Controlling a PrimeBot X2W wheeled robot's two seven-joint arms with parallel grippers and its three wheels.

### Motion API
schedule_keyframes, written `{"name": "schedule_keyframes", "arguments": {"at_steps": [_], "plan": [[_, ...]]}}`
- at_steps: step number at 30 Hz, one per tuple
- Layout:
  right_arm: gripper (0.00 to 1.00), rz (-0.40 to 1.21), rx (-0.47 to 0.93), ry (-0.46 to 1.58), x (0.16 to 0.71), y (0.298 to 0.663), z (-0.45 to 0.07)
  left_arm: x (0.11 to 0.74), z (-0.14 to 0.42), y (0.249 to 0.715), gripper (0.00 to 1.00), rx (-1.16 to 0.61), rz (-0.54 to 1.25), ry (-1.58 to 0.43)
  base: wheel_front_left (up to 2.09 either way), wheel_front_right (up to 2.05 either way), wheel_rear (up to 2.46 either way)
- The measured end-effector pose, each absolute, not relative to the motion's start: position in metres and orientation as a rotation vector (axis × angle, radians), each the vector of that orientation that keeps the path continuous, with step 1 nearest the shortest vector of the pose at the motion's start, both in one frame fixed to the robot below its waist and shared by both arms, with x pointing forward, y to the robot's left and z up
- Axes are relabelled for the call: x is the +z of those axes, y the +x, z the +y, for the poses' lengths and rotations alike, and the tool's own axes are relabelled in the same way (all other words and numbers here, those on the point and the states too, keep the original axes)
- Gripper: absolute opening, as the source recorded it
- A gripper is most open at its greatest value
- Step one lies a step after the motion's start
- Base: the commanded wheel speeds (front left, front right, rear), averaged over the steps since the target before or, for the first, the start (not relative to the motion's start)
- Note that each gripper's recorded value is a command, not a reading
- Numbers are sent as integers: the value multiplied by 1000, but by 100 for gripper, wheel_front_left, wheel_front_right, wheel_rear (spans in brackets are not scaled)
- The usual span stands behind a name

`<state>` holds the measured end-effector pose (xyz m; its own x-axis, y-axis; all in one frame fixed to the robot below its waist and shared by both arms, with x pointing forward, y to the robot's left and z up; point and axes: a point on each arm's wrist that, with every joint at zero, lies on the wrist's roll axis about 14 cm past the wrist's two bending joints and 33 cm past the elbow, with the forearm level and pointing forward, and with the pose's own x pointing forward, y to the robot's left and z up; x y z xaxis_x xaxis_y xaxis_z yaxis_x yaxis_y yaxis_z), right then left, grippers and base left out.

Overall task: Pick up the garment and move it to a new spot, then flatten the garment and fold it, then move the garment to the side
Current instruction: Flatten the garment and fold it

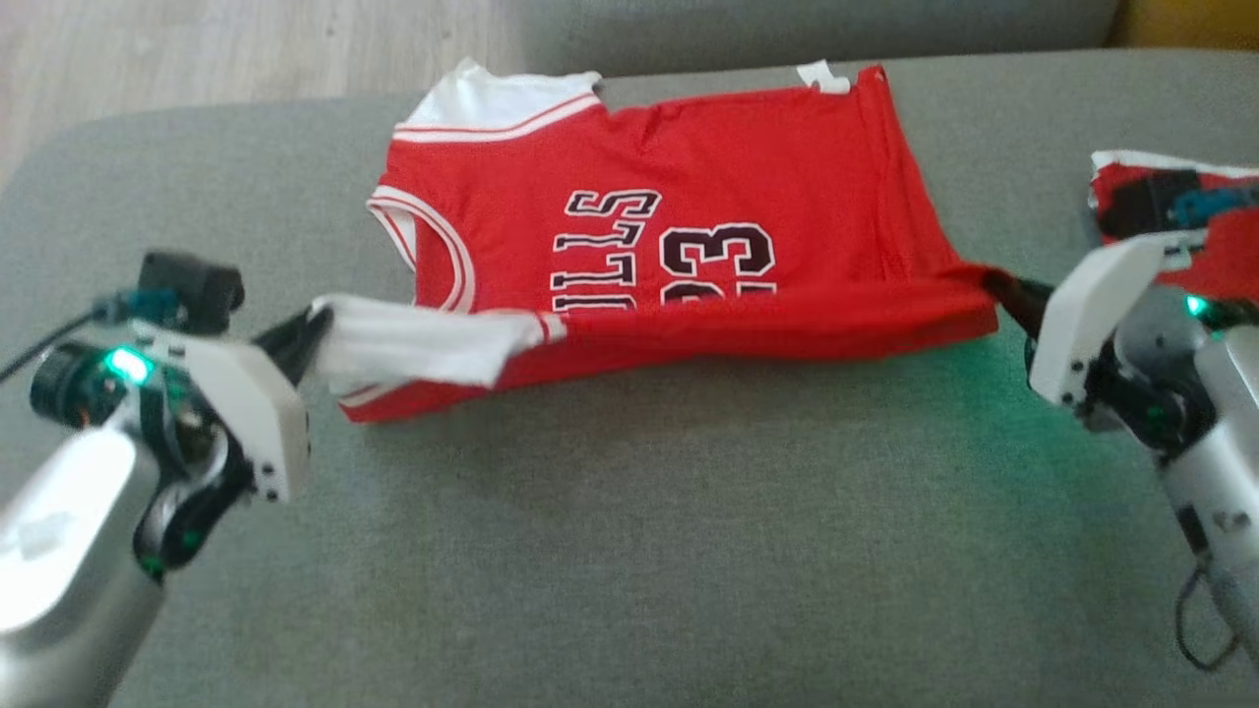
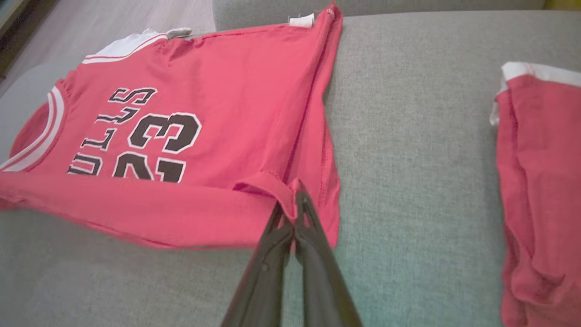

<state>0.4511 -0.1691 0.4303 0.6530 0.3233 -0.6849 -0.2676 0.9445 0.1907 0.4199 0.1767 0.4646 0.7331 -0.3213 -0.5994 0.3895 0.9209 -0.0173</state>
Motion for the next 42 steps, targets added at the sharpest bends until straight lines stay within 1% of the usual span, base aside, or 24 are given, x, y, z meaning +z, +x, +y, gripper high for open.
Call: {"name": "schedule_keyframes", "arguments": {"at_steps": [2,7,11,14,19,21,22,23,24,26,28,30,33,35,38,42], "plan": [[0,792,320,70,427,462,-167,458,175,438,0,-385,654,112,0,0,0],[0,813,305,57,413,470,-164,439,167,457,0,-411,706,181,0,0,0],[0,807,294,42,408,480,-165,430,164,474,0,-412,703,207,0,0,0],[0,786,287,36,408,490,-165,430,160,489,0,-414,670,226,0,0,0],[0,747,271,33,409,504,-167,443,150,520,0,-410,563,236,0,0,0],[0,743,267,31,408,506,-168,445,148,524,0,-408,548,234,0,0,0],[0,737,261,25,408,508,-170,445,146,527,42,-407,541,235,0,0,0],[98,726,253,17,408,511,-172,444,144,530,100,-406,537,236,0,0,0],[100,709,246,5,409,514,-174,442,144,531,100,-403,535,244,0,0,0],[100,658,226,28,414,522,-176,442,147,535,100,-379,509,254,0,0,0],[100,580,221,60,427,531,-172,449,150,541,100,-345,448,254,0,0,0],[100,484,220,88,443,540,-166,465,152,548,100,-301,349,226,0,0,0],[100,318,203,127,474,550,-167,508,151,557,100,-239,145,151,0,0,0],[100,208,191,149,496,553,-167,532,150,556,100,-213,31,116,0,0,0],[100,71,188,199,520,548,-160,557,149,547,100,-180,-65,54,0,0,0],[100,31,198,218,515,521,-146,562,152,517,100,-127,-108,-37,0,0,0]]}}
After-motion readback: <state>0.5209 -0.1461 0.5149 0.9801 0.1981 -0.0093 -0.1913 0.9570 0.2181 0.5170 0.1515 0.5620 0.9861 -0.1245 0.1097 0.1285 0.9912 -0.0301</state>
